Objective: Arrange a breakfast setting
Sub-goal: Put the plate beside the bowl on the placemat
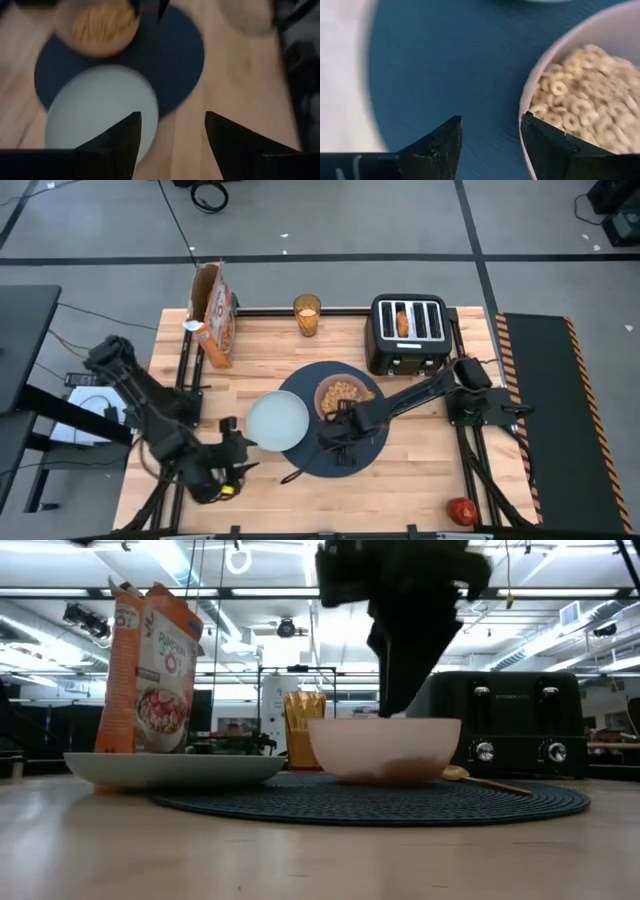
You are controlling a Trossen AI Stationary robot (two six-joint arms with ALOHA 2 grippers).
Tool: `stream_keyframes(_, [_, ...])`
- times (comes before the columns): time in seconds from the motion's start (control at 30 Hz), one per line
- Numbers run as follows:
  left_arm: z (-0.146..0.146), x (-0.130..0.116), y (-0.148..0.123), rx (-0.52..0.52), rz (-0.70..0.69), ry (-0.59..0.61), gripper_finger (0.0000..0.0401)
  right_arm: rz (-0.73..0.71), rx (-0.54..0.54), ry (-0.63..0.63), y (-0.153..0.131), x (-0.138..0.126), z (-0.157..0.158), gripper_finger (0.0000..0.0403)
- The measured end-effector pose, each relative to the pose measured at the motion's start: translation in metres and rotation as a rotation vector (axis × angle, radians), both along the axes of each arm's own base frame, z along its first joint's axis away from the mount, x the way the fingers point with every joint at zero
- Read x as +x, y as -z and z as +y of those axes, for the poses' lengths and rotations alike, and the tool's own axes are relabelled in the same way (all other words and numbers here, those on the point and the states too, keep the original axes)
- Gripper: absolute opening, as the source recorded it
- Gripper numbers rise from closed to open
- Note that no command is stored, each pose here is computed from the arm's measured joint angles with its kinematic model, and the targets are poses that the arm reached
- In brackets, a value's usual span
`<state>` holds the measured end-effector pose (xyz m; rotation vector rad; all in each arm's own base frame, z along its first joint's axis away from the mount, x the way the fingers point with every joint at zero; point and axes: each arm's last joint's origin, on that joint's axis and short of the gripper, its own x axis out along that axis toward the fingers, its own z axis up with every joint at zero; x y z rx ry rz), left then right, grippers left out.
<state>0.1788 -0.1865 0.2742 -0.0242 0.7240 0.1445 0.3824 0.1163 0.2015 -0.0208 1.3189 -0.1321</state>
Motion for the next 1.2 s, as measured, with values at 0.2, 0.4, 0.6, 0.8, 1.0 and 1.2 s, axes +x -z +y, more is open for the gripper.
stream_keyframes(0.2, [-0.013, -0.014, 0.009, 0.043, -0.198, -0.011, 0.0226, 0.037, -0.026, -0.003, 0.001, 0.010, 0.000, 0.0208])
stream_keyframes(0.4, [-0.016, -0.016, 0.020, 0.017, -0.301, -0.056, 0.0226, -0.004, -0.086, -0.004, -0.021, 0.010, -0.001, 0.0208])
stream_keyframes(0.6, [-0.019, -0.013, 0.040, 0.029, -0.395, -0.083, 0.0227, 0.090, -0.079, 0.038, -0.011, 0.013, -0.026, 0.0208])
stream_keyframes(0.8, [-0.023, -0.011, 0.056, 0.021, -0.394, -0.087, 0.0227, 0.192, -0.045, 0.032, 0.022, 0.023, -0.039, 0.0200])
stream_keyframes(1.0, [-0.027, -0.012, 0.061, 0.030, -0.375, -0.066, 0.0227, 0.195, -0.026, 0.018, 0.027, 0.024, -0.033, 0.0139])
stream_keyframes(1.2, [-0.024, -0.019, 0.069, -0.022, -0.304, -0.087, 0.0227, 0.161, -0.016, -0.017, 0.018, 0.024, -0.017, 0.0047])
